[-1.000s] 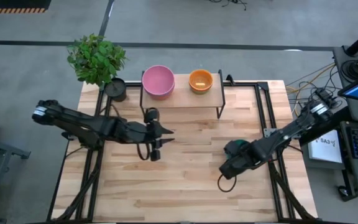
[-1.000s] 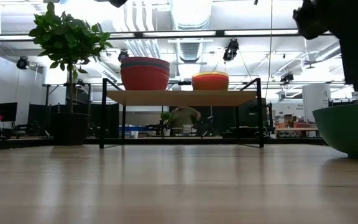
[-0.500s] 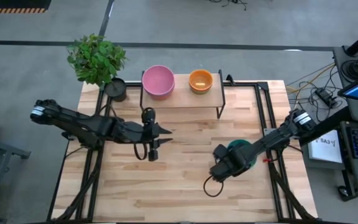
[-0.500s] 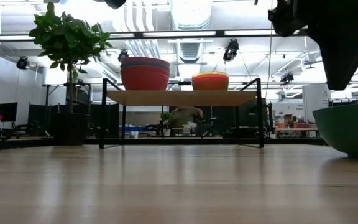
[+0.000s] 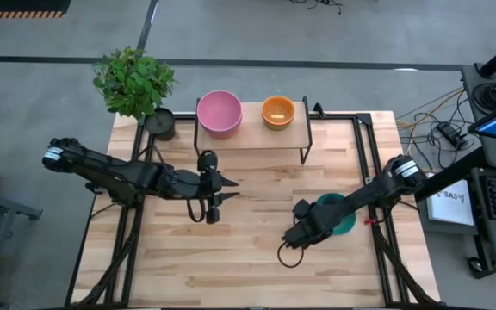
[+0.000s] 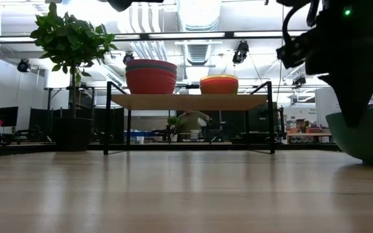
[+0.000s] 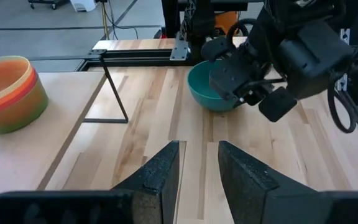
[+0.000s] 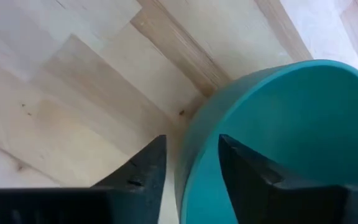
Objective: Place and stack bowls onto a shelf
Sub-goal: Stack the large green bowl on top of the large pink bowl on the shelf
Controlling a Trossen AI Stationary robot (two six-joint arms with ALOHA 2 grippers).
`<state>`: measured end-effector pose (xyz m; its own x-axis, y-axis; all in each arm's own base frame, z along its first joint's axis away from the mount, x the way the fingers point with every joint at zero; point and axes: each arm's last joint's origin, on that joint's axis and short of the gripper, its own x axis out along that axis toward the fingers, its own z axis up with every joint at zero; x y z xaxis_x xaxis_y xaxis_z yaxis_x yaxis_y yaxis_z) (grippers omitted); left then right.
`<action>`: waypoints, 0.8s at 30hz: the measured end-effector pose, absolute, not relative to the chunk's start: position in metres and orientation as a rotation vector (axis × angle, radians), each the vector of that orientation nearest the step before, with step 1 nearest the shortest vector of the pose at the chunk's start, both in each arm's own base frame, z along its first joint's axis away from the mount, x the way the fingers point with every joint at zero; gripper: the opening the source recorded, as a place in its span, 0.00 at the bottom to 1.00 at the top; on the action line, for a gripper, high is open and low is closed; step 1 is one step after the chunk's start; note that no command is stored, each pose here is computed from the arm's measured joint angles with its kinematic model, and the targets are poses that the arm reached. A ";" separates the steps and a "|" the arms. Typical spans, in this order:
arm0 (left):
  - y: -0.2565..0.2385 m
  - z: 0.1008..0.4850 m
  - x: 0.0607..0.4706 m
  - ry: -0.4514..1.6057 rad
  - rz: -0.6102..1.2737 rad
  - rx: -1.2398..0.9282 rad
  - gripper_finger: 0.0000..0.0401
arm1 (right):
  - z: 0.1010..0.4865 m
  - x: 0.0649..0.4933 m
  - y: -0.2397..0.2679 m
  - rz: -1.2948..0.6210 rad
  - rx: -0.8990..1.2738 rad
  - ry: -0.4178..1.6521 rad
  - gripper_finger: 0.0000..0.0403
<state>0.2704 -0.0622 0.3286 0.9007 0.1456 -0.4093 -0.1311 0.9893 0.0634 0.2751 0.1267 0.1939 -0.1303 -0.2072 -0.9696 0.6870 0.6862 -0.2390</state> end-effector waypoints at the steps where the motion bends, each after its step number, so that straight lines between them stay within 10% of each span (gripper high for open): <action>1: -0.062 0.329 0.270 0.426 0.143 0.035 0.24 | 0.192 0.276 0.127 -0.809 0.409 1.522 0.31; 14: -0.062 0.329 0.271 0.423 0.139 0.040 0.24 | 0.189 0.277 0.129 -0.740 0.357 1.557 0.03; 24: -0.069 0.326 0.281 0.395 0.044 0.038 0.24 | 0.235 0.297 0.159 -0.095 0.120 1.316 0.02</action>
<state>0.2808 -0.0686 0.3255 0.9220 0.0503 -0.3839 -0.0356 0.9983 0.0453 0.2967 0.1593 0.2347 0.2492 -0.0012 -0.9684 0.1372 0.9900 0.0341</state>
